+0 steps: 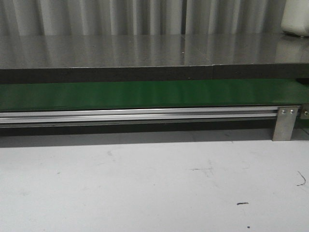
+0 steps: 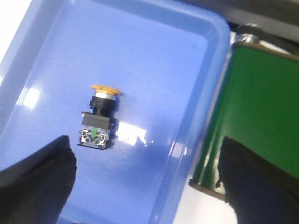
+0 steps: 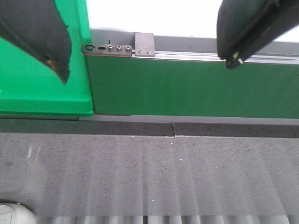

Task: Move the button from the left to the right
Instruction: 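Grasp the yellow-capped black button in the blue bin with the left gripper, then carry the button onto the green belt and open the left gripper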

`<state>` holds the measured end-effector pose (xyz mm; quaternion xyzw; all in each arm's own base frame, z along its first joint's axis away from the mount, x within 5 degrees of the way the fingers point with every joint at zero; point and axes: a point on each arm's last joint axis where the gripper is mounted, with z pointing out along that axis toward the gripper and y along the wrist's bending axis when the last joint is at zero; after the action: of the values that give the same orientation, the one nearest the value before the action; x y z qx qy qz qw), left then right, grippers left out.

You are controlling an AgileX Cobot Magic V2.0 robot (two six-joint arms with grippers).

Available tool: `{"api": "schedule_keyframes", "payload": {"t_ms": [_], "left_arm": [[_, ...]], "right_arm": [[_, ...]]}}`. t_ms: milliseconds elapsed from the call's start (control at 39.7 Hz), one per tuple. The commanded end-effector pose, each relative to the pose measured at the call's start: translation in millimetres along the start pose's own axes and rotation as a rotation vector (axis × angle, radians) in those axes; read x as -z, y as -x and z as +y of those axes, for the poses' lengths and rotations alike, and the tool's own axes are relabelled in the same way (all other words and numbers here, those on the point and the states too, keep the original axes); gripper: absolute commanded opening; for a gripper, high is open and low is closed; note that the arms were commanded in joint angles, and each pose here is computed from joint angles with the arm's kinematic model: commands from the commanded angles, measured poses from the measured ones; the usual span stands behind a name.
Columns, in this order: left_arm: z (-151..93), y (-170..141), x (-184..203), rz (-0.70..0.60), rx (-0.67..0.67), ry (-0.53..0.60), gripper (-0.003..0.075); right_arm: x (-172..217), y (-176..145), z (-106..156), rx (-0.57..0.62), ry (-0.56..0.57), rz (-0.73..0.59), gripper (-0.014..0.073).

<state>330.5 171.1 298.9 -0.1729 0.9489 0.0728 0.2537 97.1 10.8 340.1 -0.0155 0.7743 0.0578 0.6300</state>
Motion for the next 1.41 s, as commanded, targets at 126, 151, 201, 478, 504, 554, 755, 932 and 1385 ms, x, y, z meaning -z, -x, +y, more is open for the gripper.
{"api": "schedule_keyframes", "payload": {"t_ms": [126,151,201,478,504,554,755,932,1385], "left_arm": [[22.6,10.8,-19.1,-0.008,-0.007,0.030,0.0583],[26.2,11.2,-23.2,0.000,0.000,0.033,0.0583],[32.7,12.6,-34.5,0.028,0.006,0.035,0.0583],[45.1,20.5,-82.2,0.153,-0.017,0.019,0.0583],[45.7,21.3,-86.2,0.160,-0.018,0.019,0.0583],[46.7,21.6,-92.5,0.178,-0.023,0.021,0.0583],[52.0,19.4,-111.9,0.258,-0.056,0.051,0.0583],[53.0,15.6,-120.9,0.292,-0.055,0.046,0.0529],[53.2,17.0,-119.2,0.286,-0.059,0.047,0.0103]], "right_arm": [[2.1,17.4,0.3,0.008,-0.003,-0.099,0.0645],[2.1,17.4,0.3,0.008,-0.003,-0.099,0.0645],[2.1,17.4,0.3,0.008,-0.003,-0.099,0.0645],[2.1,17.4,0.3,0.008,-0.003,-0.099,0.0645],[2.1,17.4,0.3,0.008,-0.003,-0.099,0.0645],[2.1,17.4,0.3,0.008,-0.003,-0.099,0.0645],[2.1,17.4,0.3,0.008,-0.003,-0.099,0.0645],[2.1,17.4,0.3,0.008,-0.003,-0.099,0.0645],[2.1,17.4,0.3,0.008,-0.003,-0.099,0.0645]]}}
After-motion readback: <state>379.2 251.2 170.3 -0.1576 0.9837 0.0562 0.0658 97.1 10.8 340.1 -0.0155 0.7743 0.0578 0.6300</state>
